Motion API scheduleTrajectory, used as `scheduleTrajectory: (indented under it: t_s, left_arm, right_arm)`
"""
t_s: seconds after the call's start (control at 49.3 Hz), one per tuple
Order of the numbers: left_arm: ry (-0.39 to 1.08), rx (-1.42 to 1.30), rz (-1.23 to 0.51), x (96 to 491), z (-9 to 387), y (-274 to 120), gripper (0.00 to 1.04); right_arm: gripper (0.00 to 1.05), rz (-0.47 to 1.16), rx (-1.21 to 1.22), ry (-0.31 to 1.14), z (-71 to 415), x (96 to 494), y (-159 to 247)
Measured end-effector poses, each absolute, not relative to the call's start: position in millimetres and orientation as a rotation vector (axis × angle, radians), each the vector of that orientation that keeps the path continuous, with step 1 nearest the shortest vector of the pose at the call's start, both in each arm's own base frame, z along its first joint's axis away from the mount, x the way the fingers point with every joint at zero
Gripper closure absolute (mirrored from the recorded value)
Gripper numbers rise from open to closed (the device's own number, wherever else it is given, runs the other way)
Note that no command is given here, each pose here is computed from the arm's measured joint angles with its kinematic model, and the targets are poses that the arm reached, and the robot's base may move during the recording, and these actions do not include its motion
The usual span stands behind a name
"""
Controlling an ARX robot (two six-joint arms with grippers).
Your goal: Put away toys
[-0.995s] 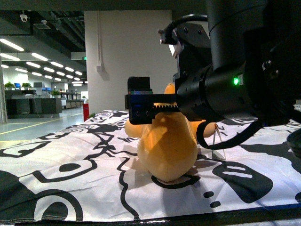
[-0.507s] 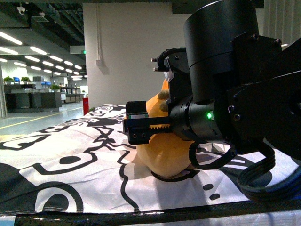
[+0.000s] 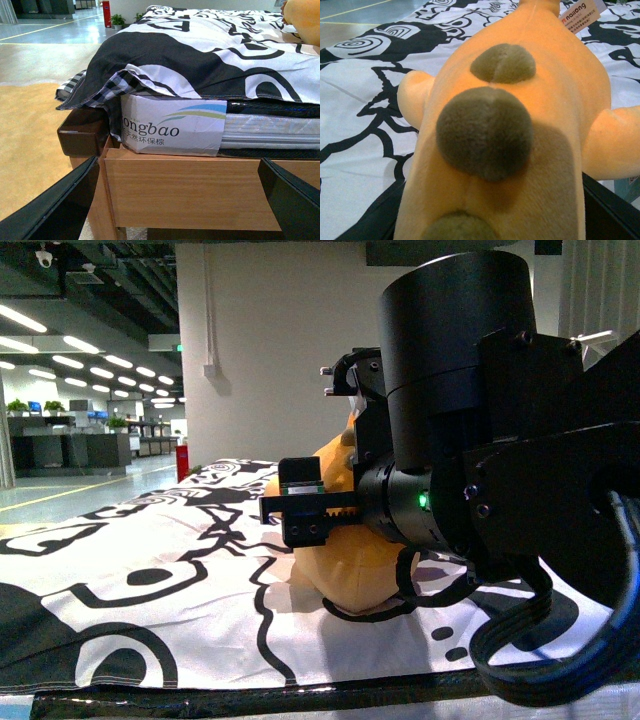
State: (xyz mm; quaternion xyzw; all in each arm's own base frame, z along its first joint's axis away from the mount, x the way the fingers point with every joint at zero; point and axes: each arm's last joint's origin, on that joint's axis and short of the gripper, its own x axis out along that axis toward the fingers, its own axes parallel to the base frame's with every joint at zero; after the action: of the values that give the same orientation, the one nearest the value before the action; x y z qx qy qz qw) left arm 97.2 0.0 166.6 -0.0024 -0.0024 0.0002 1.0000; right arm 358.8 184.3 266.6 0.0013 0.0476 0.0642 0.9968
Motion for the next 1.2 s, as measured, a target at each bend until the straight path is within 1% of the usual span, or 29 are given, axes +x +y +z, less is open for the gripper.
scheduleTrajectory:
  t_s: [0.081, 0.183, 0.365, 0.426, 0.528, 0.67, 0.832, 0.873, 1.035, 1.198]
  left_arm:
    - [-0.005, -0.005, 0.0, 97, 167, 0, 0.06]
    - [-0.005, -0.005, 0.0, 97, 167, 0, 0.06]
    - [-0.004, -0.005, 0.0, 97, 167, 0, 0.06]
    - [-0.005, -0.005, 0.0, 97, 167, 0, 0.06]
    - [-0.005, -0.005, 0.0, 97, 167, 0, 0.06]
    - [-0.005, -0.005, 0.0, 97, 167, 0, 0.06]
    - [-0.004, -0.005, 0.0, 97, 167, 0, 0.06]
    - [-0.004, -0.005, 0.0, 97, 167, 0, 0.06]
    - [-0.005, -0.005, 0.0, 97, 167, 0, 0.06]
    - [-0.005, -0.005, 0.001, 97, 167, 0, 0.06]
  right_arm:
    - [0.52, 0.139, 0.005, 0.102, 264, 356, 183]
    - [0.69, 0.143, 0.017, 0.095, 267, 355, 177]
    - [0.88, 0.157, 0.038, 0.07, 279, 351, 167]
    - [0.93, 0.168, 0.044, 0.056, 286, 348, 163]
    - [0.96, 0.202, 0.061, 0.015, 304, 338, 157]
    - [0.97, 0.296, 0.091, -0.079, 341, 304, 140]
    - [0.97, 0.339, 0.104, -0.131, 362, 277, 118]
    - [0.97, 0.354, 0.111, -0.144, 367, 266, 107]
    - [0.97, 0.404, 0.109, -0.191, 373, 227, 72]
    - [0.97, 0.433, 0.125, -0.202, 352, 183, 37]
